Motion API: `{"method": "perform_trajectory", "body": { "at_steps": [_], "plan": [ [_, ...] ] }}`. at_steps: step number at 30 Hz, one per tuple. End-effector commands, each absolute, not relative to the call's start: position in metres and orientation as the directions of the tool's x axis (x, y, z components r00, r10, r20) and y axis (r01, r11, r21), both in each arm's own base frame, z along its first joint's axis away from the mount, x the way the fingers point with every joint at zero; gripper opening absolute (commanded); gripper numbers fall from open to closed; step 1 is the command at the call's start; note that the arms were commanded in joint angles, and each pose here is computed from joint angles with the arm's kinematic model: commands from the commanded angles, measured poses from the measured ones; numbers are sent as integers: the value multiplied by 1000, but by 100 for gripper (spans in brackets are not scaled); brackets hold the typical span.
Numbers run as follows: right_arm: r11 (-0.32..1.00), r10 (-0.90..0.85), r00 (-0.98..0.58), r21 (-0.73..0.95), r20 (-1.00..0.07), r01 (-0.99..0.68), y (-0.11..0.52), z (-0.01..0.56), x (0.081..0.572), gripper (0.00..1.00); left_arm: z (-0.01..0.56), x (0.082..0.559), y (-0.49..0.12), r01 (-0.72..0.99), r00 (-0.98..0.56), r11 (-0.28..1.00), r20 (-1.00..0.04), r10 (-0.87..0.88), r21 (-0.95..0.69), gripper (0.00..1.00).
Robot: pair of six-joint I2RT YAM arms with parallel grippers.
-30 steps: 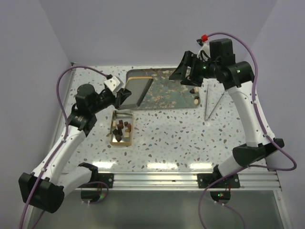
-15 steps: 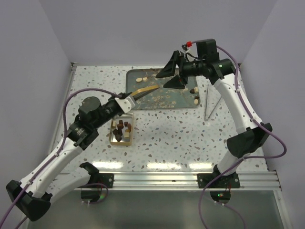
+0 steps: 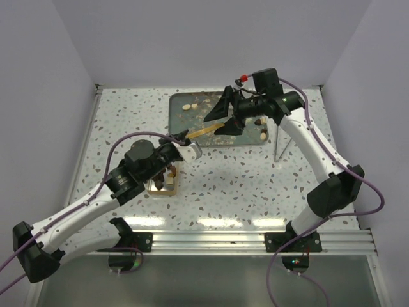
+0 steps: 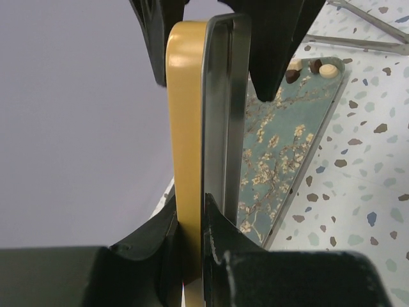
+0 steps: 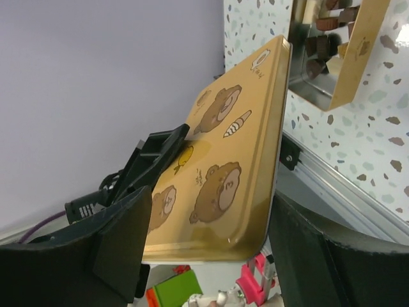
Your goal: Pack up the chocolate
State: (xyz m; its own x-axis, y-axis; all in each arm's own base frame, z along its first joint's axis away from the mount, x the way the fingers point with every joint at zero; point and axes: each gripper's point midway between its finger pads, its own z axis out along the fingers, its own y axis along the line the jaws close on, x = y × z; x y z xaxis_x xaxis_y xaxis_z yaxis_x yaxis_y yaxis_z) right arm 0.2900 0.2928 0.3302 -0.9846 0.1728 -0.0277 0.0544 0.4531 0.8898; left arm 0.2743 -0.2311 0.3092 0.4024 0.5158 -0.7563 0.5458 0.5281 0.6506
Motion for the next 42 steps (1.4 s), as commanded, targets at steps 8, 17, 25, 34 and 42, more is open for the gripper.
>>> {"method": "perform_trajectory", "body": {
  "at_steps": [8, 17, 25, 34, 42],
  "plan": [
    [385, 130, -989, 923, -72, -17, 318, 349, 268, 42, 337, 280, -236, 407, 442, 620, -738, 510, 671, 4],
    [354, 150, -987, 935, -61, -4, 319, 348, 267, 3, 318, 280, -227, 410, 394, 625, -747, 536, 665, 39],
    [293, 189, -976, 955, -107, -48, 320, 363, 274, 0, 299, 275, -220, 442, 322, 666, -799, 508, 602, 90],
    [241, 310, -925, 959, -221, -148, 305, 390, 323, 0, 308, 255, -200, 504, 183, 775, -925, 334, 380, 100],
    [294, 378, -841, 912, -387, -288, 291, 403, 353, 0, 332, 269, -188, 598, -137, 783, -984, -113, -173, 100]
  ]
}}
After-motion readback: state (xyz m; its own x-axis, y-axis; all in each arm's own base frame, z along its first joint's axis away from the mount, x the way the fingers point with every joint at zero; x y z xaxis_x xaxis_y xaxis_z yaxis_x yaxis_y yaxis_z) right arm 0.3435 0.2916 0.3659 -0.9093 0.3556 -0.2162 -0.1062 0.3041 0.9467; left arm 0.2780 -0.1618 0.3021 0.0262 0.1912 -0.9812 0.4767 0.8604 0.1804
